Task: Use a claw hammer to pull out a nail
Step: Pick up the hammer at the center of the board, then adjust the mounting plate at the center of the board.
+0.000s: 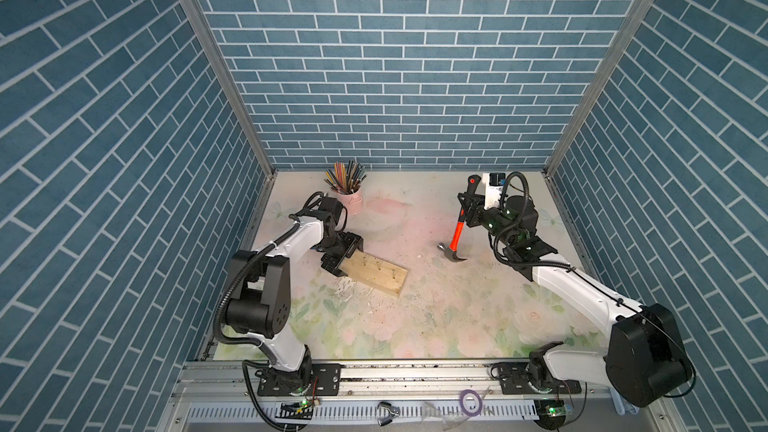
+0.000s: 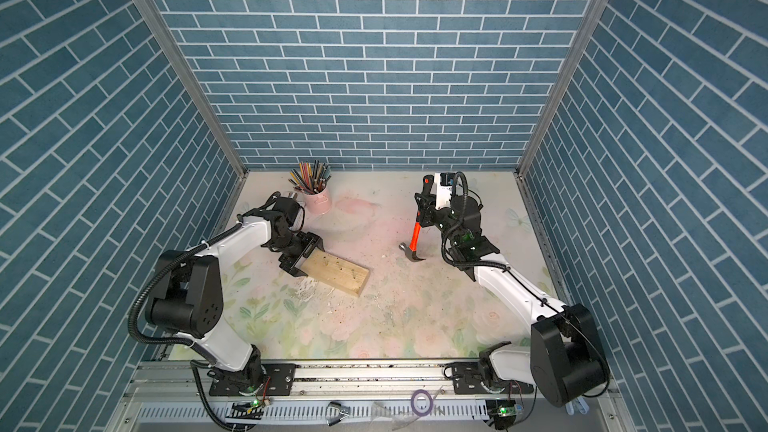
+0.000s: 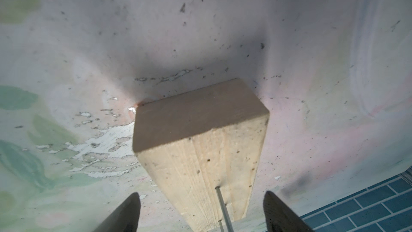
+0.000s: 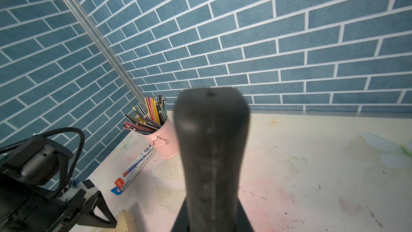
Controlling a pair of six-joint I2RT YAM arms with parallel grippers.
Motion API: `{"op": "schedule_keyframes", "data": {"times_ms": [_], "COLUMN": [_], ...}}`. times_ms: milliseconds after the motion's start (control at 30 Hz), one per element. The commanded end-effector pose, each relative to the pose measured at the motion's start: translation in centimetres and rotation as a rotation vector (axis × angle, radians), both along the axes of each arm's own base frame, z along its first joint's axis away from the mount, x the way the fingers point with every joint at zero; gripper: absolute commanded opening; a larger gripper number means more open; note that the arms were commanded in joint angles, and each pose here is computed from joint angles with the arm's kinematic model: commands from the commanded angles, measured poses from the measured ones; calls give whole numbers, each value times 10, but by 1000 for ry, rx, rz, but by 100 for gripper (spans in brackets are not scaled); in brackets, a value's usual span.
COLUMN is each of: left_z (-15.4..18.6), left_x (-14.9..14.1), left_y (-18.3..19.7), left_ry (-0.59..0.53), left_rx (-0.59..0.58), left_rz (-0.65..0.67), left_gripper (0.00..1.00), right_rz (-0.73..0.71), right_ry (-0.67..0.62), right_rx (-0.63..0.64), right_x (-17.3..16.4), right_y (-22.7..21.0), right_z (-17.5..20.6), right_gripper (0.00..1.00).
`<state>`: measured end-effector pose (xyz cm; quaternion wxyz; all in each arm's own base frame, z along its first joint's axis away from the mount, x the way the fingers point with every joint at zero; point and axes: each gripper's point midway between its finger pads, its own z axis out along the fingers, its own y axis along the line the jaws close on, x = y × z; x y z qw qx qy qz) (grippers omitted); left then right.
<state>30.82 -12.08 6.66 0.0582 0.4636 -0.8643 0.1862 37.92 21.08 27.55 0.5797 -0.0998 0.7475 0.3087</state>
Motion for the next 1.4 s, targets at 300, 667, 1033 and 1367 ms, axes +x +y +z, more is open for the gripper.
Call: {"op": "schedule_keyframes", "data": {"times_ms": [300,667,1033,1367], "left_z": [-19,-22,-25,-29], "left_x": [5,15,49,54], "left_y": [-8,-16,-74,-144], "left_ry": [27,9,-161,-267], "left_rx": [0,72,79,112], "left_rz": [-30,-151,-421,-708], "left_gripper": [87,87,87,87], "right_rz": [-36,-43,-36,-71], "right_ry": [-117,-117,-127,-114], "right_rx": [31,20,9,-9], "right_x": [-3,-2,-7,-12], "right_y": [-12,-16,-19,-28], "right_z": [37,34,40,43], "right_gripper": [0,0,0,0]}}
